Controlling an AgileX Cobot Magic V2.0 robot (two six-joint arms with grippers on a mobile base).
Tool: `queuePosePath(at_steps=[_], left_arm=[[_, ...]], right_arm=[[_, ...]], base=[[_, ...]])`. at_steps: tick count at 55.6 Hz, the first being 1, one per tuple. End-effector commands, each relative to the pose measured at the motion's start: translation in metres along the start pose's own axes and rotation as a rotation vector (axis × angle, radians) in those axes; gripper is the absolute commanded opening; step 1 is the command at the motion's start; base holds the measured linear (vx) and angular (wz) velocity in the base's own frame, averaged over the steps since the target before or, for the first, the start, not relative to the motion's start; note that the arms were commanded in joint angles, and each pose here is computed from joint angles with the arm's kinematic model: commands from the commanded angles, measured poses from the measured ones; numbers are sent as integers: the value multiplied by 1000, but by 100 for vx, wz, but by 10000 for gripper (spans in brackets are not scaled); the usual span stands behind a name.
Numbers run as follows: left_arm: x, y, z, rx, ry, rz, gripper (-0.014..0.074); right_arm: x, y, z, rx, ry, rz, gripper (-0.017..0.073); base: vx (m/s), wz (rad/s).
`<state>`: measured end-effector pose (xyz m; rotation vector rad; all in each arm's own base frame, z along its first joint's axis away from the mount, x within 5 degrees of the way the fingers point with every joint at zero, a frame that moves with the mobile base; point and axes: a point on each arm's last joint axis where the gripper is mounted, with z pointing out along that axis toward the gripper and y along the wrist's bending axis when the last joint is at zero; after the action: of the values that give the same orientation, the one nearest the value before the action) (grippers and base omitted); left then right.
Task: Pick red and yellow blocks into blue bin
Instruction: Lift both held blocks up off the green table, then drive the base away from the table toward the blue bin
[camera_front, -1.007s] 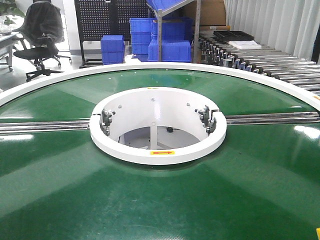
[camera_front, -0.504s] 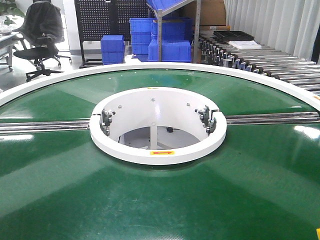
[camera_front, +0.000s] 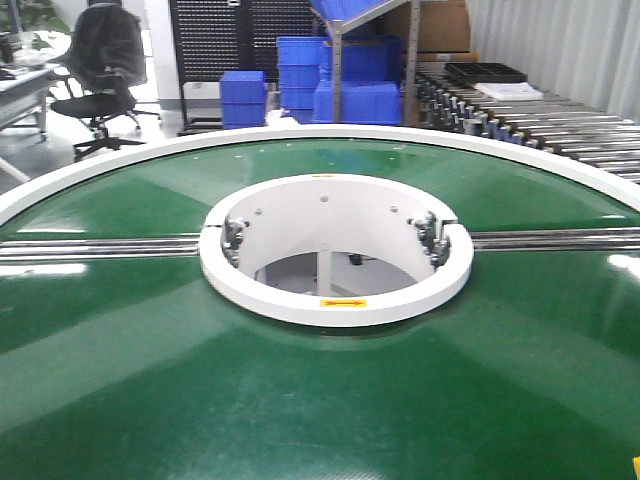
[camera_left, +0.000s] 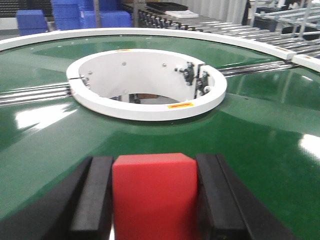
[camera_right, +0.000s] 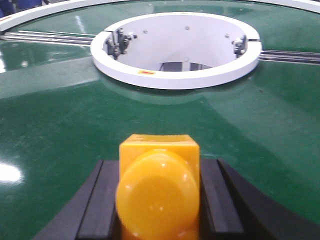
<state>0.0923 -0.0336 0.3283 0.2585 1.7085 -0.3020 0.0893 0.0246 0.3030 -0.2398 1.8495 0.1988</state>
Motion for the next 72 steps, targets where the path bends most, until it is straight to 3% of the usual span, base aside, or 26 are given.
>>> queuePosePath(at_steps=[1, 27, 72], left_arm=[[-16, 0, -3, -2, -103, -20, -1], [-16, 0, -3, -2, -103, -20, -1], [-15, 0, -3, -2, -103, -20, 0]], right_arm=[[-16, -1, -3, 13, -106, -14, -10], [-16, -1, -3, 13, -106, -14, -10], [-16, -1, -3, 13, -105, -14, -10]], base=[[-5, 20], [-10, 39], [-16, 69]])
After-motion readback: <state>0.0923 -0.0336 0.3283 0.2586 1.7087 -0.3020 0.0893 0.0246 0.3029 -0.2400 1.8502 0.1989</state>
